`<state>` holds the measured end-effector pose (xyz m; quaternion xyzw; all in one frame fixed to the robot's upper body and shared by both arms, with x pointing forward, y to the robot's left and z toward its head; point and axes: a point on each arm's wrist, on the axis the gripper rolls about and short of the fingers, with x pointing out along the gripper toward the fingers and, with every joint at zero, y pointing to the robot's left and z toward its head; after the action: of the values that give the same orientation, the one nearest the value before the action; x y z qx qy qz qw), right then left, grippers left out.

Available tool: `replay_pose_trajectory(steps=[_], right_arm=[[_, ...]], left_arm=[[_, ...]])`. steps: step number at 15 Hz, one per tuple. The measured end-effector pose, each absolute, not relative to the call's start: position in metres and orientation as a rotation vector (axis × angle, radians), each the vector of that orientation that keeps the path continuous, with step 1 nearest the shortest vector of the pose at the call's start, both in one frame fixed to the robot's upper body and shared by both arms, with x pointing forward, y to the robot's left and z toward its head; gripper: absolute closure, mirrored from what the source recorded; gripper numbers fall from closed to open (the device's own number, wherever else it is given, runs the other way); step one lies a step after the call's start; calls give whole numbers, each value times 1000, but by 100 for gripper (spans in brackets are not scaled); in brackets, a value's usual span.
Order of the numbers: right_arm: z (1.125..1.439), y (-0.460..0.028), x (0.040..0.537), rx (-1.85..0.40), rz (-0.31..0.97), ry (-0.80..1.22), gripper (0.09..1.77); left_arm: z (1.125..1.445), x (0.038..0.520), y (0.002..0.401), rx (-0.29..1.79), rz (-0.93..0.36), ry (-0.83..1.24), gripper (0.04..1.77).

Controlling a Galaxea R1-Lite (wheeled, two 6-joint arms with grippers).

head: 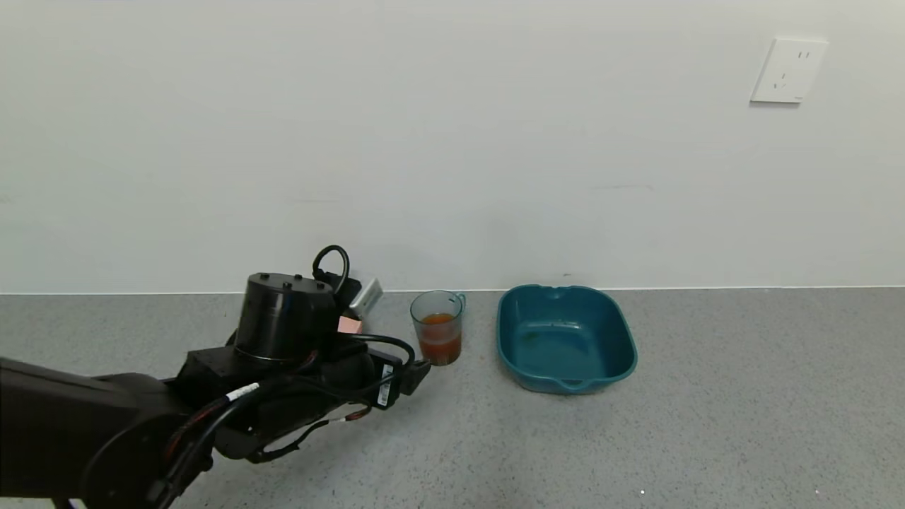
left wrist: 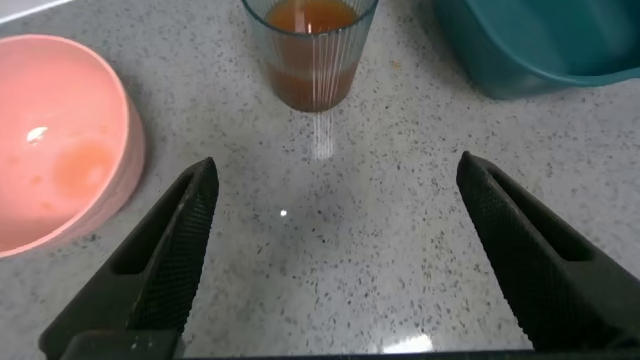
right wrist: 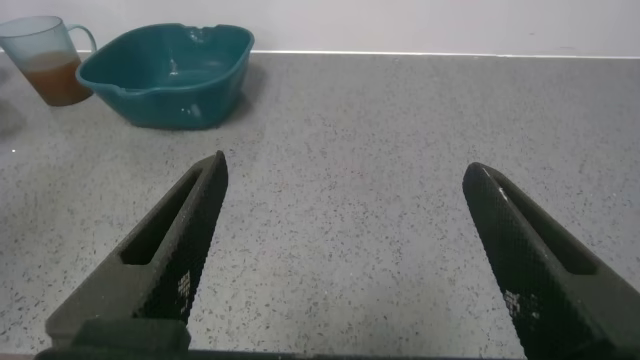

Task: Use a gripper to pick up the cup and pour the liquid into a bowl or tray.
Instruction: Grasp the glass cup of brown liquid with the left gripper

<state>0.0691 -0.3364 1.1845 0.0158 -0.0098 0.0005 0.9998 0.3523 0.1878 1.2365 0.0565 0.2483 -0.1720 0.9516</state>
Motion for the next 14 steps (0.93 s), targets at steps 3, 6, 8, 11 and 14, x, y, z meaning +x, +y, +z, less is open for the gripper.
replay_pose_trajectory(steps=[3, 6, 8, 11, 14], right_arm=[[1184, -336, 69, 32, 2, -19, 15], [1185, -336, 69, 32, 1, -20, 15], [1184, -336, 69, 32, 1, -19, 15], [1185, -336, 69, 32, 1, -20, 15], [1185, -336, 69, 32, 1, -20, 15]], left_arm=[[1213, 365, 180, 105, -352, 480, 9], [1193, 377, 175, 98, -349, 460, 9], [1181, 385, 171, 90, -342, 435, 9], [1167, 397, 165, 25, -323, 379, 9], [1151, 405, 163, 9, -320, 374, 9]])
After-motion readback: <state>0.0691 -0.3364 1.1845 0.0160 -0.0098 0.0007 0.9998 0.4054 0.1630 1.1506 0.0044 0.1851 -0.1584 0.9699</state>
